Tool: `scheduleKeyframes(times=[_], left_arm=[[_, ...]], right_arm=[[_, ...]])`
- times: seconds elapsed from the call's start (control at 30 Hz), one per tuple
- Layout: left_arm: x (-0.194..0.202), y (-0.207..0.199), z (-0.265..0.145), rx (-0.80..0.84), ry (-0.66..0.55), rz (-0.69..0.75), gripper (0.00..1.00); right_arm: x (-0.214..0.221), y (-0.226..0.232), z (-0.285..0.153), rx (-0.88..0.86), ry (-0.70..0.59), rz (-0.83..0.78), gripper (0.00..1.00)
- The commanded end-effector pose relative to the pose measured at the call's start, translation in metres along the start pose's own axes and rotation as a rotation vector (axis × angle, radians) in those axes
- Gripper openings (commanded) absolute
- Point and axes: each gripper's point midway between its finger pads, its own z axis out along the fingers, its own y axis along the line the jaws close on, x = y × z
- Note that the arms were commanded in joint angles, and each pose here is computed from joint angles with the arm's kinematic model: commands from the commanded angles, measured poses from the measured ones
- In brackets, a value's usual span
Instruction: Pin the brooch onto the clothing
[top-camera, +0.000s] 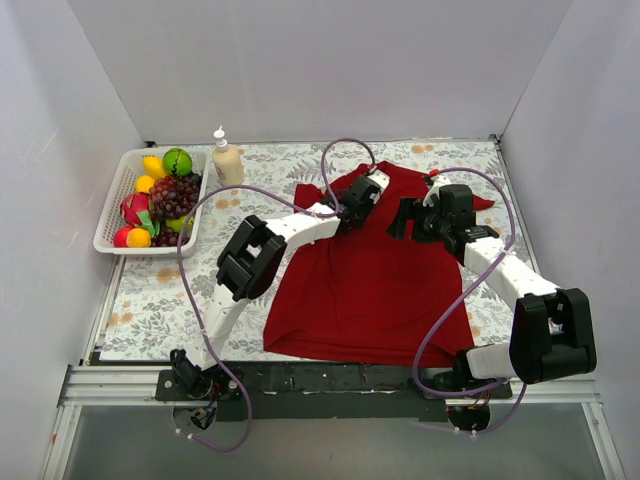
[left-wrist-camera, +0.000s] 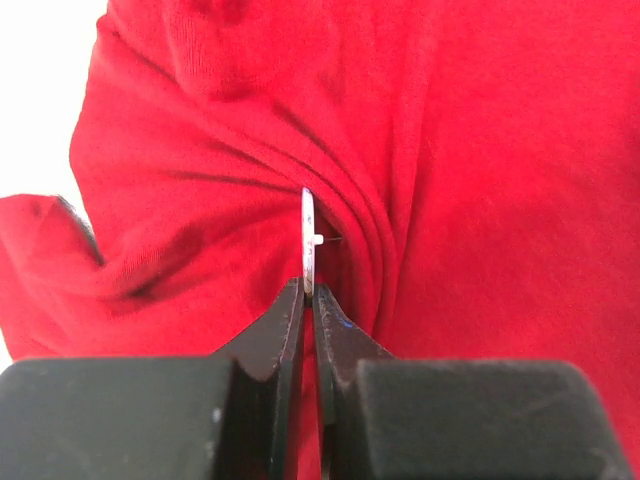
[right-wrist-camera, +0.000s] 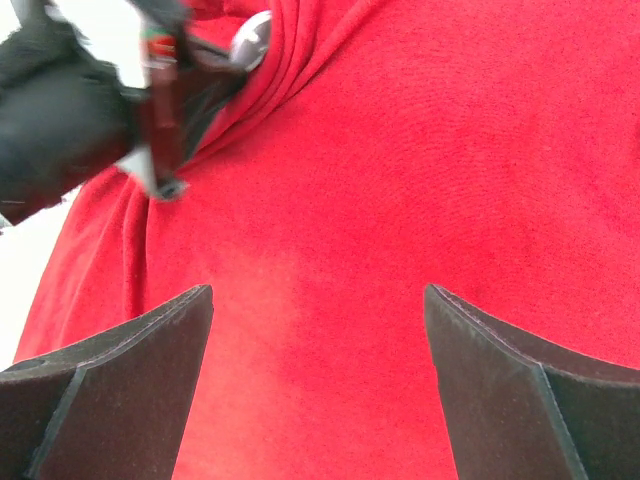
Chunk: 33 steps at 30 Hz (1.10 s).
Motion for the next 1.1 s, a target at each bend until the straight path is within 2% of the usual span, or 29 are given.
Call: scheduleKeyframes(times=[0.0,0.2,0.37,0.7,1.07], left_arm=[[-0.067,0.022,-0.049,0.117,-0.18,-0.217,0.0],[-0.076,0.042,-0.072,0.213,-0.248,-0.346,0.0],[-0.08,0.048,-0.085,0.26,-0.293,-0.387,0.0],[-0.084,0.049,-0.101,0.314,-0.327,-0.412,0.0],[-0.086,0.055,-0.115,0.357,-0.347,-0.443,0.0]], right_arm=[[-0.006,0.0,-0.001,-0.01,-0.018,-0.013,0.93],[-0.004,0.003,0.002,-0.029,-0.007,-0.027,0.93],[-0.005,0.006,0.005,-0.054,-0.006,-0.037,0.92],[-0.011,0.022,0.013,-0.115,-0.012,-0.078,0.91],[-0.04,0.054,0.022,-0.228,-0.099,-0.173,0.89]])
